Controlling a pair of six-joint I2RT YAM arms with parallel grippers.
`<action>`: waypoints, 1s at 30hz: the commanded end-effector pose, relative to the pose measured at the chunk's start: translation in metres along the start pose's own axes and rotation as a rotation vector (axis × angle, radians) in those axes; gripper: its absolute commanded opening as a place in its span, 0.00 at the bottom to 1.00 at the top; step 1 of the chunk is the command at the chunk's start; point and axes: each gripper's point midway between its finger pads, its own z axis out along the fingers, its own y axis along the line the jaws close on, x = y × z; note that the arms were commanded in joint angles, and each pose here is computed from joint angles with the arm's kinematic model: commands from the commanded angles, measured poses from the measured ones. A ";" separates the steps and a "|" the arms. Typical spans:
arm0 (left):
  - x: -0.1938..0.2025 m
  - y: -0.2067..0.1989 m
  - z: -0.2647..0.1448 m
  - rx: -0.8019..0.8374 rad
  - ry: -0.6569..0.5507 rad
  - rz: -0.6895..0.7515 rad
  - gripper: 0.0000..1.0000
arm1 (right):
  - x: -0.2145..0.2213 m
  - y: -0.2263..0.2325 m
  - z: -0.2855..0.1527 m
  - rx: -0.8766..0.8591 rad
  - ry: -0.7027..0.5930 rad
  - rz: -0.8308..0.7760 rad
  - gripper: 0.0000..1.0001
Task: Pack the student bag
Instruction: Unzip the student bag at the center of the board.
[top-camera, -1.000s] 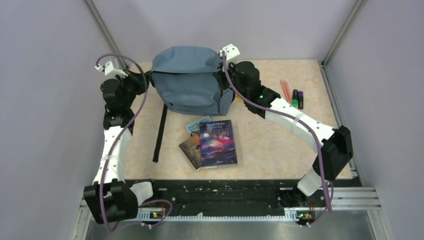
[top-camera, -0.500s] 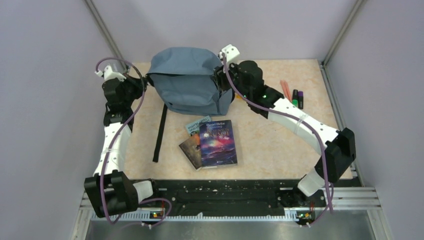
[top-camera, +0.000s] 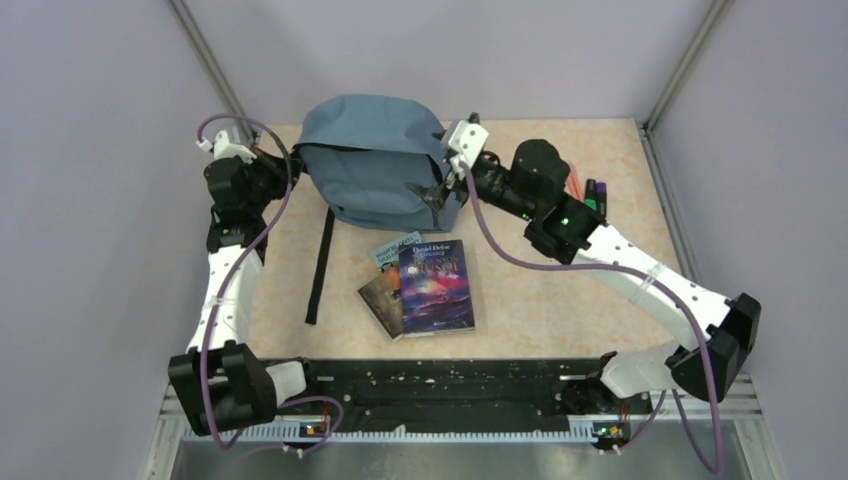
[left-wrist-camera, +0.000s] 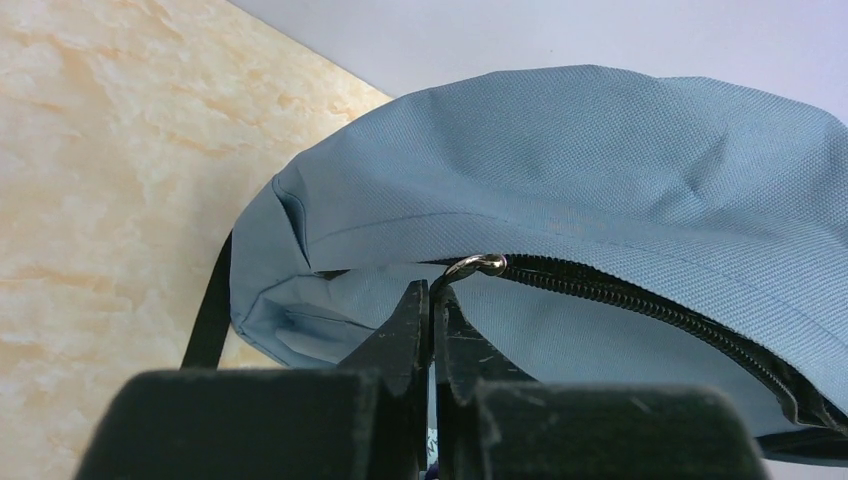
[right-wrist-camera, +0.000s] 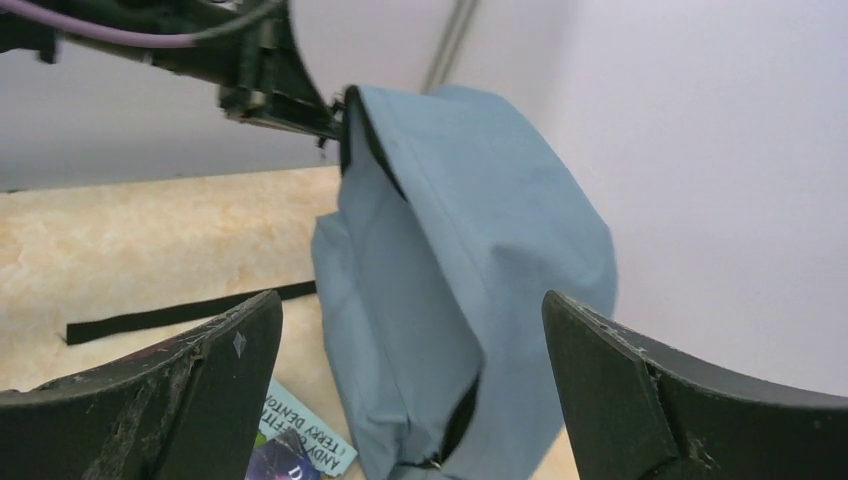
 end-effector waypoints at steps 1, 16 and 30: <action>-0.021 -0.027 -0.005 0.079 -0.047 0.020 0.00 | -0.029 0.024 0.019 -0.085 -0.102 -0.188 0.99; -0.023 -0.031 -0.008 0.087 -0.050 0.031 0.00 | 0.023 -0.004 0.107 0.064 0.083 -0.481 0.99; -0.028 -0.018 -0.006 0.045 -0.048 0.045 0.00 | 0.020 -0.055 0.123 0.365 0.109 -0.542 0.20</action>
